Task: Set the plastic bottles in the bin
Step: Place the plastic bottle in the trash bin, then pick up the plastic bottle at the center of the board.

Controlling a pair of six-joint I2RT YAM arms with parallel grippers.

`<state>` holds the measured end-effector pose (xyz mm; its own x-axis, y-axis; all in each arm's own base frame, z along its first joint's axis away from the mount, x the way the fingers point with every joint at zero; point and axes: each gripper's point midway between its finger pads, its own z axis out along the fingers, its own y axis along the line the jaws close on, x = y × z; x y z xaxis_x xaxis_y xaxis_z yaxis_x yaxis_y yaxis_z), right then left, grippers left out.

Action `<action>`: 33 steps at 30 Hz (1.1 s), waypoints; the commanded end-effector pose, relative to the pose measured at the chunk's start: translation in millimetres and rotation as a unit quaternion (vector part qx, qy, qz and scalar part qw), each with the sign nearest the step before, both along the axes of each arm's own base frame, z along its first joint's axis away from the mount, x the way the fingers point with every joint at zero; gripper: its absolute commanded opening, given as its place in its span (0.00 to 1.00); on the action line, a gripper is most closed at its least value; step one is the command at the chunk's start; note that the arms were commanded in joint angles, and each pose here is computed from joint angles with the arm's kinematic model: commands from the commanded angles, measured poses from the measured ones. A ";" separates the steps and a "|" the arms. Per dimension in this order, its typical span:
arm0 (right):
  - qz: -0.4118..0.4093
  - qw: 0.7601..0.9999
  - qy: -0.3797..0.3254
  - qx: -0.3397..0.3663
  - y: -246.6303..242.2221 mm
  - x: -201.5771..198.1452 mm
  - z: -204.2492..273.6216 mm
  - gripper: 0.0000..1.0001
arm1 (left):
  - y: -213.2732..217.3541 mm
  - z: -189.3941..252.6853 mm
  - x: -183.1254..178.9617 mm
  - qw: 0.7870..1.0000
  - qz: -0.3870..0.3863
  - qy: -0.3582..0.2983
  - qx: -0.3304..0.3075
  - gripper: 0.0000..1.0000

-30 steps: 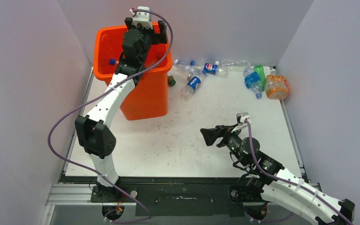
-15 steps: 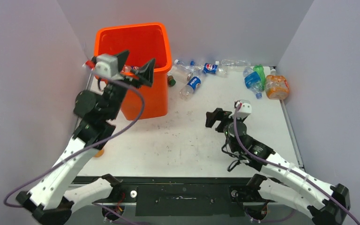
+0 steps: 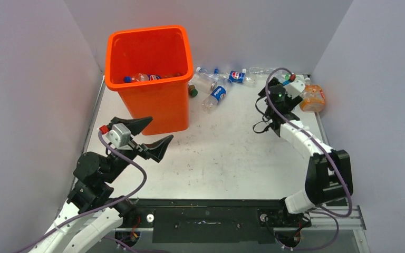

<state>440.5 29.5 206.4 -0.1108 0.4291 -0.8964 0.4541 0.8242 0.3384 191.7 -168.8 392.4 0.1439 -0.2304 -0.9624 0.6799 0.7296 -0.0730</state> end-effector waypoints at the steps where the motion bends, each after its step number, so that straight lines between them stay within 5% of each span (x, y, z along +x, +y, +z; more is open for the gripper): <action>1: -0.078 0.997 -0.015 0.001 -72.5 31.6 4.0 0.90 | -11.5 -26.9 -18.3 0.998 -0.057 0.031 -0.021 0.96; 12: -0.179 0.980 -0.033 0.081 -210.8 35.7 -48.0 0.90 | -16.6 -48.9 -9.9 0.994 -0.059 0.086 -0.031 0.96; 33: -0.204 0.975 0.012 0.086 -243.7 97.7 -114.7 0.90 | -11.7 -66.6 6.9 0.994 -0.019 0.108 -0.005 0.96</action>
<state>519.3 -207.5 80.3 0.0154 0.5679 -0.8230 0.7614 0.5268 0.3778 194.4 -184.5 317.6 -0.1011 -0.2360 -0.9665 0.6881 0.6850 -0.2393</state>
